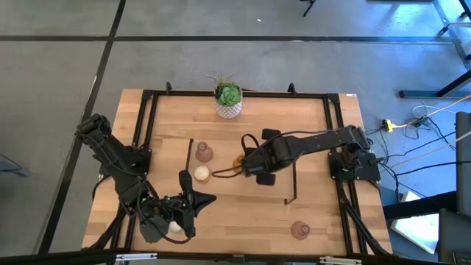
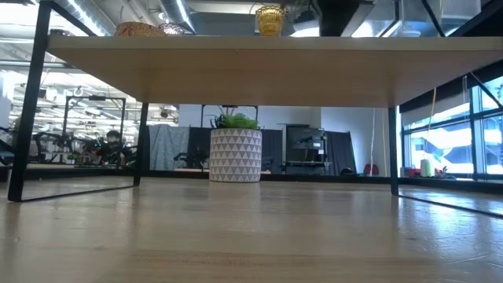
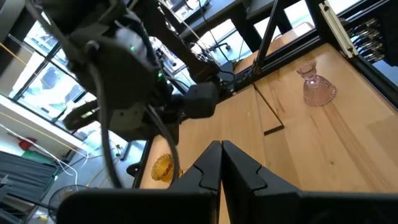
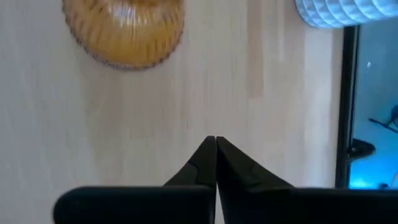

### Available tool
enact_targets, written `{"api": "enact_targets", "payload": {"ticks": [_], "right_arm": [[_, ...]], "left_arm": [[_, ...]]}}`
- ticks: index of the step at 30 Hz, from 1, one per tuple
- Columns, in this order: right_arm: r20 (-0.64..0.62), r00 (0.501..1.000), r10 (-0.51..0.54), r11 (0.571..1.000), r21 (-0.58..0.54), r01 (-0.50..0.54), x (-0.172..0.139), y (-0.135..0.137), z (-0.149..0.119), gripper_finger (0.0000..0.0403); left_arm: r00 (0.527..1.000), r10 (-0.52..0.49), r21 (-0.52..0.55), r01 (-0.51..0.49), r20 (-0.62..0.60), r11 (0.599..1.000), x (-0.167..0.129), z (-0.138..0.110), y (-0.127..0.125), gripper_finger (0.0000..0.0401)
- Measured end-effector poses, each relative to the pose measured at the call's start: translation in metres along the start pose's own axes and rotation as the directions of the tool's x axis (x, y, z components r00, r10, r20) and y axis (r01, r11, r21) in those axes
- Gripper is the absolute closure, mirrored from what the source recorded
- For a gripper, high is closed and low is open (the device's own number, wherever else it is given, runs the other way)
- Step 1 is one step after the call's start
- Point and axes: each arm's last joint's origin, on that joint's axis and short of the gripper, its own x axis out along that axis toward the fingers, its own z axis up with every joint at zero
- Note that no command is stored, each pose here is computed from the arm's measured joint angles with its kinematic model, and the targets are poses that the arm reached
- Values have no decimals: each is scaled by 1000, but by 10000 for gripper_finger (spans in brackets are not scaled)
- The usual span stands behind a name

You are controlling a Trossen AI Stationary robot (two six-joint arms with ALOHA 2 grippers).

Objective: Pick & Place candle stick holders
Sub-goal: Put the yellow glass candle holder on the shelf

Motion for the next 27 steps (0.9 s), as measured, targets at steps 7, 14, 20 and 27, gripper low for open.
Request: {"api": "enact_targets", "payload": {"ticks": [7, 14, 20, 27], "right_arm": [[68, 986, 153, 988, -46, -150, 9, -9, 16, 401], [82, 972, 218, 976, -37, -216, 12, -15, 22, 402], [129, 944, 305, 951, -86, -296, 9, -9, 27, 402], [181, 942, 283, 958, -87, -272, 9, -11, 32, 402]], "left_arm": [[1000, -4, 7, 4, -1, 1000, -1, 0, -1, 400], [1000, -21, 21, 21, 12, 1000, -7, 0, -5, 399], [1000, -18, 22, 18, 11, 1000, -7, 0, -5, 399], [1000, -18, 24, 17, 11, 1000, -7, 0, -5, 399]]}}
